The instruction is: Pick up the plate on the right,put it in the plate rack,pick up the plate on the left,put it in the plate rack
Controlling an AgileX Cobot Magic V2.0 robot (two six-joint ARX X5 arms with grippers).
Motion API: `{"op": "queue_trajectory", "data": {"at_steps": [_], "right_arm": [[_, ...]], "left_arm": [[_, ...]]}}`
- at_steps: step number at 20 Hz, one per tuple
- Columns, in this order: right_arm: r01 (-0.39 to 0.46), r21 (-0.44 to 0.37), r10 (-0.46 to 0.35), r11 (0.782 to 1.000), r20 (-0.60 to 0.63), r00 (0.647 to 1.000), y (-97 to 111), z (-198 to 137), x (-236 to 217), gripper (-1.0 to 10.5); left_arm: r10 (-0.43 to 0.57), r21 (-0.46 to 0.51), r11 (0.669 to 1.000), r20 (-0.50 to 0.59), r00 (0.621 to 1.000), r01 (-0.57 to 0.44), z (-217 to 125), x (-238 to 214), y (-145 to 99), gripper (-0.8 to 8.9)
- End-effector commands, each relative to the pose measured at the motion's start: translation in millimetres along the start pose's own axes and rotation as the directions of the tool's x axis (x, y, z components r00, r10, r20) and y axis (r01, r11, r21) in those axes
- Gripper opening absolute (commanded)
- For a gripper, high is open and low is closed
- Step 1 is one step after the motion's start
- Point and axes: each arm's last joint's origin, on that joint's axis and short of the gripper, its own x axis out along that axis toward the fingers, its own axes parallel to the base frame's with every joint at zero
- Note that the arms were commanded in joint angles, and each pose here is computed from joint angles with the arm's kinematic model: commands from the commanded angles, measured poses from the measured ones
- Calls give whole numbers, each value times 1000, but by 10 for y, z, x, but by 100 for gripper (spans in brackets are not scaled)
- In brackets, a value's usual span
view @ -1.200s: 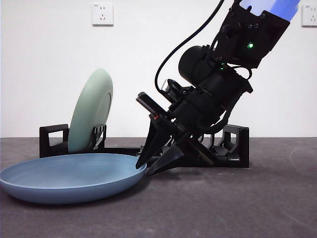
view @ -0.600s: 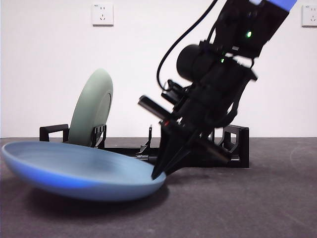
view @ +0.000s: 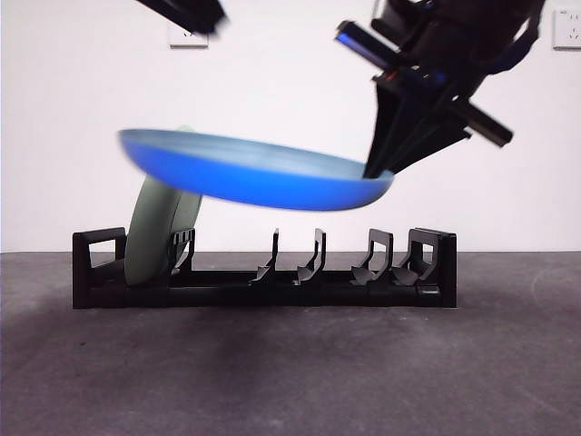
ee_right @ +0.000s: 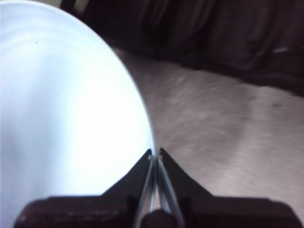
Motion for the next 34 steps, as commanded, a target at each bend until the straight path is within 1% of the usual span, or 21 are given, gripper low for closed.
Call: {"op": "queue_trajectory", "data": {"at_steps": [1, 2, 4, 7, 10, 11, 12, 13, 14, 19, 21, 22, 24, 25, 26, 27, 29, 31, 32, 33, 34], "right_arm": [[6, -8, -6, 1000, -4, 1000, -40, -5, -48, -12], [13, -2, -13, 1000, -11, 1000, -60, -15, -72, -12], [15, 4, -15, 1000, -20, 1000, -83, -26, -102, -11], [14, 4, -14, 1000, -22, 1000, -81, -33, -122, -11], [15, 5, -15, 1000, -27, 1000, -81, -37, -123, -11], [16, 6, -16, 1000, -31, 999, -82, -41, -123, -11], [17, 7, -17, 1000, -34, 999, -82, -45, -128, -11], [17, 6, -17, 1000, -34, 999, -81, -45, -129, -11], [17, 6, -17, 1000, -32, 999, -81, -46, -135, -11], [23, 11, -23, 1000, -12, 1000, -117, -34, -197, 1], [28, 16, -28, 999, 9, 1000, -135, -28, -264, 6], [34, 18, -34, 999, 23, 999, -142, -25, -304, 29], [41, 24, -42, 999, 73, 996, -164, -17, -441, 164], [45, 28, -48, 999, 107, 993, -177, -13, -528, 191], [54, 31, -58, 998, 155, 986, -191, -8, -645, 190], [77, 36, -83, 996, 201, 976, -204, -2, -741, 190], [153, 56, -163, 987, 326, 931, -225, 0, -997, 190], [214, 83, -228, 973, 448, 865, -220, -15, -1253, 189], [239, 99, -255, 966, 502, 827, -209, -33, -1377, 188], [257, 112, -276, 960, 538, 797, -197, -51, -1466, 188], [276, 127, -298, 953, 570, 766, -186, -76, -1555, 187]], "left_arm": [[11, 126, 992, -65, 998, -3, 67, 154, -250, 342], [21, 163, 987, -94, 995, -5, 90, 231, -347, 342], [42, 203, 979, -144, 989, -12, 102, 385, -451, 341], [44, 223, 975, -206, 978, 3, 83, 623, -521, 341], [38, 227, 974, -219, 975, 13, 83, 777, -569, 337], [38, 227, 974, -221, 975, 14, 84, 813, -580, 266], [37, 227, 974, -222, 974, 15, 83, 828, -585, 155], [33, 227, 974, -221, 975, 19, 83, 831, -586, 25], [29, 226, 974, -219, 975, 22, 85, 831, -587, -11], [30, 220, 975, -198, 980, 15, 106, 835, -584, -9], [5, 211, 977, -178, 984, 33, 121, 838, -589, -9], [-14, 205, 978, -166, 986, 48, 130, 840, -593, -9], [-58, 189, 979, -127, 990, 81, 160, 844, -601, -9], [-79, 180, 979, -101, 992, 97, 181, 846, -604, -9], [-104, 158, 981, -68, 992, 113, 208, 848, -606, -9], [-121, 123, 985, -34, 992, 125, 236, 850, -605, -9], [-126, 33, 992, 46, 991, 125, 306, 854, -583, -9], [-117, -97, 987, 138, 983, 131, 371, 869, -491, -9], [-107, -167, 976, 192, 976, 140, 398, 881, -403, -9], [-97, -226, 962, 237, 967, 152, 415, 890, -317, -9], [-82, -297, 939, 295, 952, 173, 433, 898, -199, -9]]}}
